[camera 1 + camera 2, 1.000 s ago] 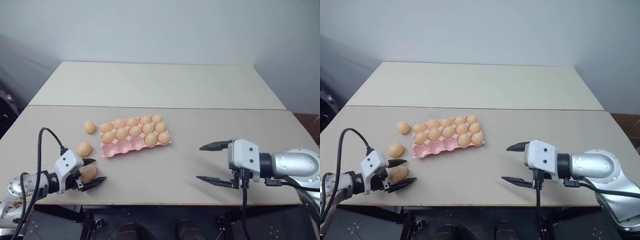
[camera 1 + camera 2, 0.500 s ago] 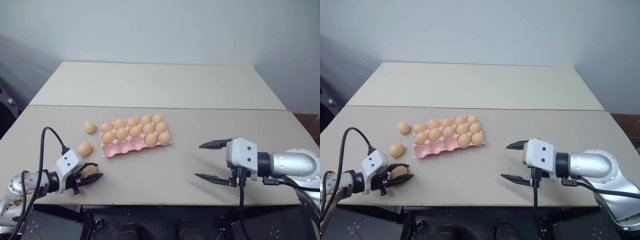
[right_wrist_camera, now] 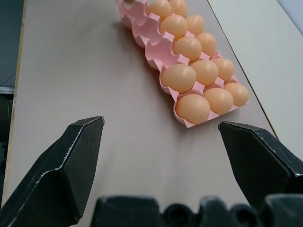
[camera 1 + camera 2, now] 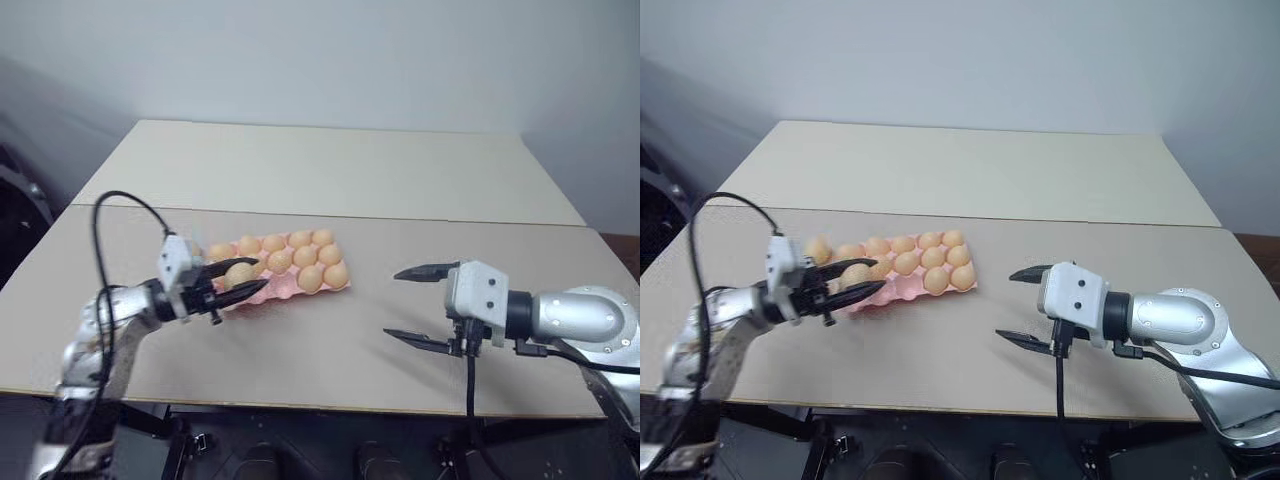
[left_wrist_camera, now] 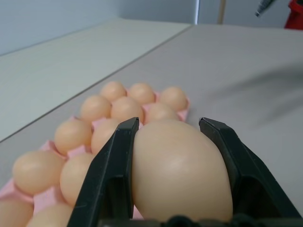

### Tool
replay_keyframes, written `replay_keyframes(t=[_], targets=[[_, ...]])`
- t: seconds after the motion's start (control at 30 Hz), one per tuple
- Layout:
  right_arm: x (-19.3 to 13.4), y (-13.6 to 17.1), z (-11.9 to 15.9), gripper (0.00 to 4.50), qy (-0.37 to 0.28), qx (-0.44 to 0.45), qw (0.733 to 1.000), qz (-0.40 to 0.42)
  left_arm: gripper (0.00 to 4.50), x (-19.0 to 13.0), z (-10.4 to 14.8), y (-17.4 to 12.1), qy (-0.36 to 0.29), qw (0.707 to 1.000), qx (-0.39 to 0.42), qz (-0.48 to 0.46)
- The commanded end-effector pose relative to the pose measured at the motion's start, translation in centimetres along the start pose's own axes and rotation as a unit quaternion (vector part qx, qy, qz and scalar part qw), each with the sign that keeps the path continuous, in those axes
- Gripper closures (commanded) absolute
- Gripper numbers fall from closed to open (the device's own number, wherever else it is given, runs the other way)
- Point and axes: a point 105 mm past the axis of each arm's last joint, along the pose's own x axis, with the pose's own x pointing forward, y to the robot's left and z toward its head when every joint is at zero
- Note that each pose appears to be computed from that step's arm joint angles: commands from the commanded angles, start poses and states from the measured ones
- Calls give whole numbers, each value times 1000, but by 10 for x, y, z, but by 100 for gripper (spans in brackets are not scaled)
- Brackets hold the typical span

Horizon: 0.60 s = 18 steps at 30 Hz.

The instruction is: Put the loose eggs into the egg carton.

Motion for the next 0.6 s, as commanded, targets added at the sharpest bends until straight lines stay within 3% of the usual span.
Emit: replay_keyframes(t=[0.03,0.5,0.6], targets=[[-4,-1,8,0,-2,-19,1000,-16,268,15,8,12,-27,1000,13,7],[-11,7,8,0,8,-3,998,-68,268,43,0,24,-34,997,31,-56],[-12,7,7,0,11,0,997,-75,175,48,4,21,-47,996,20,-78]])
